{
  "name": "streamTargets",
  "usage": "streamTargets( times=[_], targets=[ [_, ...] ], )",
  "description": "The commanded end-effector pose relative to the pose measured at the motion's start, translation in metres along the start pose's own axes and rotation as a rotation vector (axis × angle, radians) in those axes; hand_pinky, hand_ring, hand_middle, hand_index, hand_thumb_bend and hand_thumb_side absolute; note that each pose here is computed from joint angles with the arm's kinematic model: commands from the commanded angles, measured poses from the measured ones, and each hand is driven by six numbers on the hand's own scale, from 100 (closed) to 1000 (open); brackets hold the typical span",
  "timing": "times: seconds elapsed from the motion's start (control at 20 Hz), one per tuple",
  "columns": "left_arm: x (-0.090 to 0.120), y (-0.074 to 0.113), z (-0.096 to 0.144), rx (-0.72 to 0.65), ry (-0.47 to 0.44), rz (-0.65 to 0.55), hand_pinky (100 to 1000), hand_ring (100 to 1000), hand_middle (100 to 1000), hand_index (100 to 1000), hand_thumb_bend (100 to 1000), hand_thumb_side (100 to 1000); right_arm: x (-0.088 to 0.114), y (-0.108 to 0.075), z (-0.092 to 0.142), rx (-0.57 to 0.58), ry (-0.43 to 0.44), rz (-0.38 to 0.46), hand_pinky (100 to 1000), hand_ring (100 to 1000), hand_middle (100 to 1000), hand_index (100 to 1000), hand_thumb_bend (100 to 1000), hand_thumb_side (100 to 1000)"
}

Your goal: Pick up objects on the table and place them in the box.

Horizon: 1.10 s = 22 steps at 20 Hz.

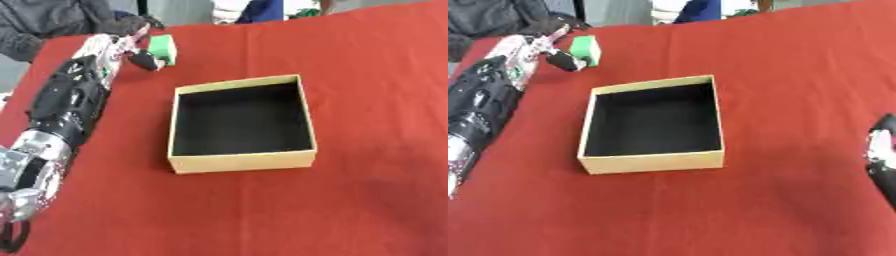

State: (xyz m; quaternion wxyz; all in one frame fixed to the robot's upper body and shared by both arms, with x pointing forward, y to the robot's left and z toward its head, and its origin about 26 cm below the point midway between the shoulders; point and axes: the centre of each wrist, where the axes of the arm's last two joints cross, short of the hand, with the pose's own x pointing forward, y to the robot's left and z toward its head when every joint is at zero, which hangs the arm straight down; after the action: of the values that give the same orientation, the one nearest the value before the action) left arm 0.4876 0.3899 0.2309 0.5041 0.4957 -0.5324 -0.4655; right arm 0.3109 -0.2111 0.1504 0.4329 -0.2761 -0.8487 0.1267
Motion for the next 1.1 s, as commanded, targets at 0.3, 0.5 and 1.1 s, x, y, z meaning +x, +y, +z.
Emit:
streamTargets(
  times=[0.3, 0.5, 1.1],
  targets=[
    [-0.0147, 0.0285, 0.0056, 0.101, 0.019, 0.014, 830, 865, 864, 899, 297, 221, 0.0087, -0.0063, -0.0060, -0.027, -0.036, -0.018, 525, 753, 500, 833, 100, 556],
    [-0.0137, 0.0274, 0.0053, 0.123, 0.020, 0.024, 824, 857, 857, 898, 302, 229, 0.0095, -0.0068, -0.0068, -0.030, -0.040, -0.021, 524, 753, 500, 833, 100, 559],
    [-0.0119, 0.0265, 0.0054, 0.136, 0.042, 0.039, 707, 612, 567, 767, 216, 129, 0.0095, -0.0076, -0.0075, -0.035, -0.042, -0.020, 525, 754, 500, 834, 100, 557]
  ],
)
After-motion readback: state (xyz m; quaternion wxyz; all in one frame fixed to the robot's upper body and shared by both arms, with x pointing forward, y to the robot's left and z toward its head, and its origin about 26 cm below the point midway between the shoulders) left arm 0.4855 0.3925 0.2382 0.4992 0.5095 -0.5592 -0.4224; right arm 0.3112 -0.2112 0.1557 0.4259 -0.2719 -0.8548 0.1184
